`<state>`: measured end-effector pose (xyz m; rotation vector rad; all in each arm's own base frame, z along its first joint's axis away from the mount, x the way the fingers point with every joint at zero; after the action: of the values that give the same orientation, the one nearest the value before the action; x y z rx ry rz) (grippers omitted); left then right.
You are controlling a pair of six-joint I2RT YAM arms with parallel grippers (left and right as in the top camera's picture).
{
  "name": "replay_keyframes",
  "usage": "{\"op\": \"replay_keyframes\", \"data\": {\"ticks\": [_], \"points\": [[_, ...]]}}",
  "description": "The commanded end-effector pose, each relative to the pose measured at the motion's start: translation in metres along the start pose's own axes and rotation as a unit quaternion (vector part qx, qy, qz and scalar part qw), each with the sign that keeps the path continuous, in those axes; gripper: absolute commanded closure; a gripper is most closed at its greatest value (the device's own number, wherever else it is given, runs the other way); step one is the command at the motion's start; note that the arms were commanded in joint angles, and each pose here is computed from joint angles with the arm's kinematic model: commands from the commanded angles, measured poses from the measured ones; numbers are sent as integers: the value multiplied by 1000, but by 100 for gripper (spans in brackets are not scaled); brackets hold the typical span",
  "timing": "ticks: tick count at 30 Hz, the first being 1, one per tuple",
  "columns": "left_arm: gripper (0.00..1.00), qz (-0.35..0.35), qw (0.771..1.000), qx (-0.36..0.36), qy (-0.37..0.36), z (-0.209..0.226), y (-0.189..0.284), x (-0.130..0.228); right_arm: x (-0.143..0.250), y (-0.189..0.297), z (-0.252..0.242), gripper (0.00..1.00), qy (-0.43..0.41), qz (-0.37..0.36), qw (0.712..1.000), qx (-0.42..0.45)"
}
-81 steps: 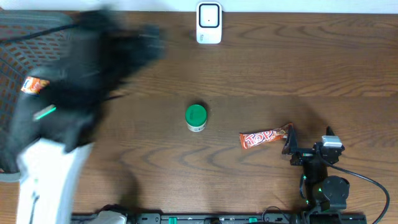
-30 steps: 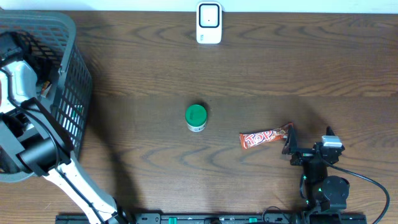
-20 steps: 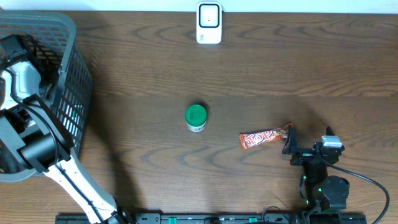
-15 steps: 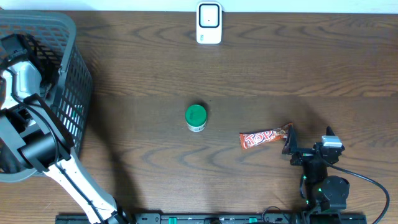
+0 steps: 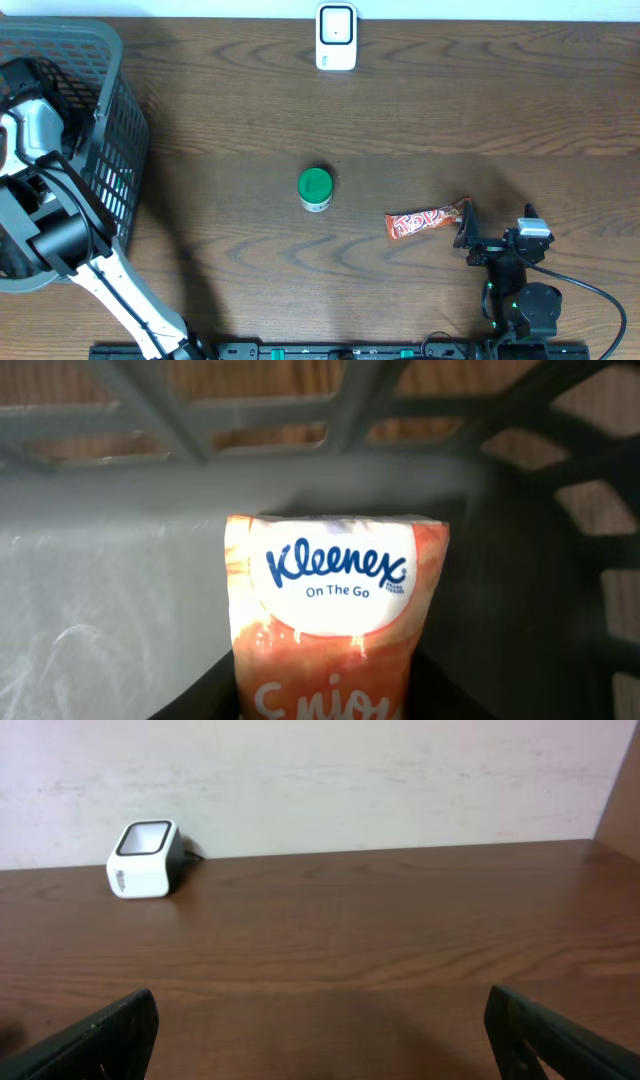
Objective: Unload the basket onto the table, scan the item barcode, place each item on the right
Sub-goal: 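Reach the left gripper into the basket and grasp the Kleenex pack, then carry the Kleenex pack out and place it beside the chocolate bar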
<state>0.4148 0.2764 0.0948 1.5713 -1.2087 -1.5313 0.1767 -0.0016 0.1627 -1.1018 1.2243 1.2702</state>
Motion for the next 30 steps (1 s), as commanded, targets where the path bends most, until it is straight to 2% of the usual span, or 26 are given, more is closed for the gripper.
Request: {"op": "replay_keyframes", "data": {"ticks": [1,5,9,14,19,23,26,28,30], "points": [[61,28,999,-9,-19,11,9,6,0,0,-2,1,4,-1,1000,7],[61,-8,999,27,-24,12,69,-18,0,0,-2,1,4,-1,1000,7],[61,-51,996,70,-7,24,149,-37,0,0,-2,1,4,-1,1000,7],[60,-64,986,152,-4,49,255,-29,0,0,-2,1,4,-1,1000,7],[61,-15,963,257,-74,67,340,23,0,0,-2,1,4,-1,1000,7],[61,26,934,307,-181,73,384,81,0,0,-2,1,4,-1,1000,7],[60,45,892,336,-299,70,405,128,0,0,-2,1,4,-1,1000,7],[61,61,855,352,-376,66,415,162,0,0,-2,1,4,-1,1000,7],[60,71,829,353,-428,62,418,190,0,0,-2,1,4,-1,1000,7]]}}
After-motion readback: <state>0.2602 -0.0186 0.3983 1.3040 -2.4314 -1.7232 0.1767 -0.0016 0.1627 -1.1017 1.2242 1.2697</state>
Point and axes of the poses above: each gripper's point midway between its finger pads, its own y axis back along the fingers, its own z axis along the line the jaws close on, x = y × z, the point moved 7 cm from there along y, back along the fingers
